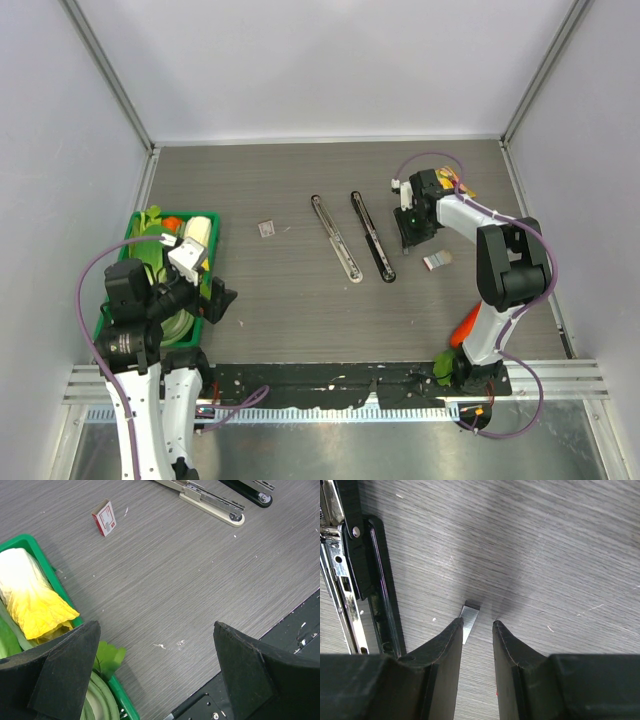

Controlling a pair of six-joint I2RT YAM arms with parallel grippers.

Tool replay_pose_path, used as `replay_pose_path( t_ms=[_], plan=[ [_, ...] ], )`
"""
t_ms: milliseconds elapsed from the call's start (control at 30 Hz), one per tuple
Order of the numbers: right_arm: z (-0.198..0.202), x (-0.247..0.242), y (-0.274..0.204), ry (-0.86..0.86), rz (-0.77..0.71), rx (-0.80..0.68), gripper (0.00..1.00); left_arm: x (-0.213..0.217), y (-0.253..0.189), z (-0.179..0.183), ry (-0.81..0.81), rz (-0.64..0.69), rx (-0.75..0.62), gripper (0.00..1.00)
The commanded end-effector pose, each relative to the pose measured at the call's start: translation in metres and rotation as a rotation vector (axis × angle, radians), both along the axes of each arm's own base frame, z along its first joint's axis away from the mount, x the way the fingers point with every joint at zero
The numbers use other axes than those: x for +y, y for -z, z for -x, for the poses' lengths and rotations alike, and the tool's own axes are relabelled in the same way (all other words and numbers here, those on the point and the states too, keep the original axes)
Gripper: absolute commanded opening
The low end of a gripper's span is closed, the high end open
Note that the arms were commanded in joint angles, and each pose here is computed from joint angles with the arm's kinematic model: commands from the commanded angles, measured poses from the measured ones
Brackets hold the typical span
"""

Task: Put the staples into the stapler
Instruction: Adjust the staple at the center of the board.

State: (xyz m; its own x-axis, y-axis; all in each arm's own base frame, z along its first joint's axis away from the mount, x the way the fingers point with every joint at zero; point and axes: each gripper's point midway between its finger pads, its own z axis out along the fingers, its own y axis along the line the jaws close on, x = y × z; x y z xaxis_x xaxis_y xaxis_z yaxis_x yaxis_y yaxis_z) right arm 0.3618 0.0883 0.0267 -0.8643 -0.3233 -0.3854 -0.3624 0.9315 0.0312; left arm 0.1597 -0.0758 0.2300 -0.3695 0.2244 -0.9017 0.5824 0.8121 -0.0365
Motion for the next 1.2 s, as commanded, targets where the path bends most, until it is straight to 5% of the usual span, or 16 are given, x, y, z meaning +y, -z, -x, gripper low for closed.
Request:
replay_pose_path(
  t_ms=[0, 1167],
  plan=[
    [-0.002, 0.007, 0.002, -0.013, -0.022, -0.004, 0.36, -0.003, -0.004, 0.002, 0.025, 0.006, -0.016, 1.0],
    [-0.006, 0.003, -0.024, -0.028, -0.028, -0.068, 0.36, -0.003, -0.006, 0.003, 0.025, 0.002, -0.027, 1.0]
  ],
)
